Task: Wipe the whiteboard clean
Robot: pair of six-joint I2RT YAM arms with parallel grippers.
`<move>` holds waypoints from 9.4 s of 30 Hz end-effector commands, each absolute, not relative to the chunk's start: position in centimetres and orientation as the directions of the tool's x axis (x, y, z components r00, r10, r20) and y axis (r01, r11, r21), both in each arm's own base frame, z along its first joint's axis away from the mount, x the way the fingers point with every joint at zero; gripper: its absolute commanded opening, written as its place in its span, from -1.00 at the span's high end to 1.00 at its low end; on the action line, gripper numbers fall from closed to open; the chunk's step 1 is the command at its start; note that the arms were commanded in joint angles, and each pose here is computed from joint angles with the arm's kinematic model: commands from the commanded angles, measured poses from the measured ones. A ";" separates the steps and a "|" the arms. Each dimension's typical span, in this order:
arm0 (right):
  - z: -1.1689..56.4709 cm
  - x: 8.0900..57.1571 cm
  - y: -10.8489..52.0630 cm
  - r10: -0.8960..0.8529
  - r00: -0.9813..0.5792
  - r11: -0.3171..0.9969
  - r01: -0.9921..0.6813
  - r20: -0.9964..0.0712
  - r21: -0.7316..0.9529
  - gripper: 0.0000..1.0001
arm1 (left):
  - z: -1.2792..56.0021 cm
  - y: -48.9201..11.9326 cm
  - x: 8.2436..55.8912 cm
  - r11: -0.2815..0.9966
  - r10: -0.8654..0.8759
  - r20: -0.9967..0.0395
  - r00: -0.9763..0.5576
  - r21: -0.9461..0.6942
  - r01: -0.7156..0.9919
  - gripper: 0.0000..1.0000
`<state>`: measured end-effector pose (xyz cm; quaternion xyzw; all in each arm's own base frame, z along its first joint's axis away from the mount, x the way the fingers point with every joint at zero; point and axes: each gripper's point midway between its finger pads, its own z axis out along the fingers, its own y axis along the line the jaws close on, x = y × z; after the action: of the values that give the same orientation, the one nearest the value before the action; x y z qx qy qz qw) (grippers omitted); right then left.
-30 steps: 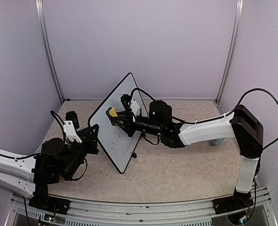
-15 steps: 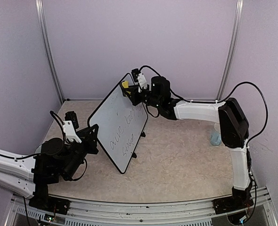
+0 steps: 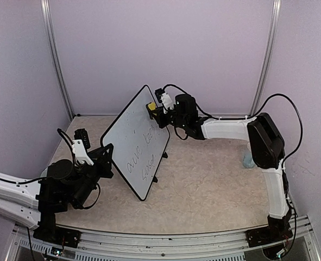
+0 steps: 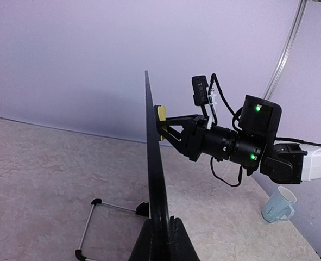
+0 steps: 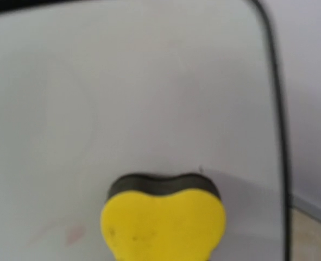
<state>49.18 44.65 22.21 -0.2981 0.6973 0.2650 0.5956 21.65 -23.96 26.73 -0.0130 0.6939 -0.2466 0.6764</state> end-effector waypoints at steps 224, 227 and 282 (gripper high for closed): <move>10.4 51.5 48.1 0.162 -0.631 0.619 -0.534 -0.759 0.576 1.00 | 26.0 -22.5 19.3 0.789 -0.380 -0.915 -0.137 -0.397 0.468 1.00; 8.5 51.1 47.7 0.161 -0.669 0.632 -0.495 -0.726 0.597 1.00 | 26.0 -22.6 19.3 0.788 -0.381 -0.914 -0.137 -0.399 0.468 1.00; 11.1 53.1 47.1 0.195 -0.679 0.713 -0.398 -0.708 0.578 1.00 | 26.5 -22.6 18.7 0.764 -0.404 -0.902 -0.153 -0.424 0.486 1.00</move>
<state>53.33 45.45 9.12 -0.0387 0.8479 0.3594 0.3878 20.82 -19.11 25.76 -0.0319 0.6894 -0.2529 0.6780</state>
